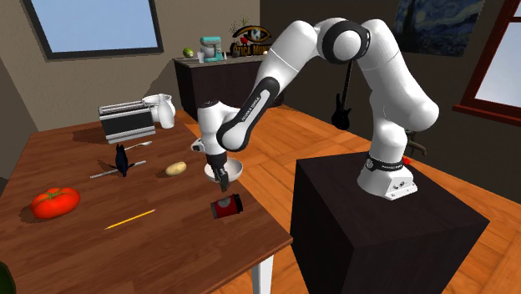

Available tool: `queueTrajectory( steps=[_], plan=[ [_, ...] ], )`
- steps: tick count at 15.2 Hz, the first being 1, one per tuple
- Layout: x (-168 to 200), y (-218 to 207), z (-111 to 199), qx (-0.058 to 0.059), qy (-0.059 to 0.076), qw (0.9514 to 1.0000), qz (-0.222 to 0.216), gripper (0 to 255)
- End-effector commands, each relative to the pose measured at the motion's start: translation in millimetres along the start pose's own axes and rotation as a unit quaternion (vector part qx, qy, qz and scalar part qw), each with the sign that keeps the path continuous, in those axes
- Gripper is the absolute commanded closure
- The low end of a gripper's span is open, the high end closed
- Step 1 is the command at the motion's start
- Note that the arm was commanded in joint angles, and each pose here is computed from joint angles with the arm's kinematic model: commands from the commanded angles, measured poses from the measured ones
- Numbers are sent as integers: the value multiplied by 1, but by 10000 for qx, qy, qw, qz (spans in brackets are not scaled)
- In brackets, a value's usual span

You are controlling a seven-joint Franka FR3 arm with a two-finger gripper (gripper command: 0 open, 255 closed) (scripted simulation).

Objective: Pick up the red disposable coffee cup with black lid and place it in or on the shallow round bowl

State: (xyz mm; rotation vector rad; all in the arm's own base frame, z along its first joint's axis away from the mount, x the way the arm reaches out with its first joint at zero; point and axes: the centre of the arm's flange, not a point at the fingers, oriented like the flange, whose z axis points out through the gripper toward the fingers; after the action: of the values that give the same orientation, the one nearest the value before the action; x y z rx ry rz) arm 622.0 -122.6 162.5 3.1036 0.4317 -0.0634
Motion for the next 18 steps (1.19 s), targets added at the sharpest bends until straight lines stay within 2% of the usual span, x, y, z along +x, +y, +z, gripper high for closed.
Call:
queueTrajectory(
  steps=[1, 4, 5, 12, 18],
  plan=[
    [27, -9, 15, -51, -332, 9994, 13, 0],
    [70, -21, 45, -136, -866, 9961, 27, 0],
    [76, -22, 50, -148, -944, 9954, 29, 0],
    [69, -21, 87, -148, -944, 9954, 29, 0],
    [69, -21, 90, -148, -944, 9954, 29, 0]
  ],
)
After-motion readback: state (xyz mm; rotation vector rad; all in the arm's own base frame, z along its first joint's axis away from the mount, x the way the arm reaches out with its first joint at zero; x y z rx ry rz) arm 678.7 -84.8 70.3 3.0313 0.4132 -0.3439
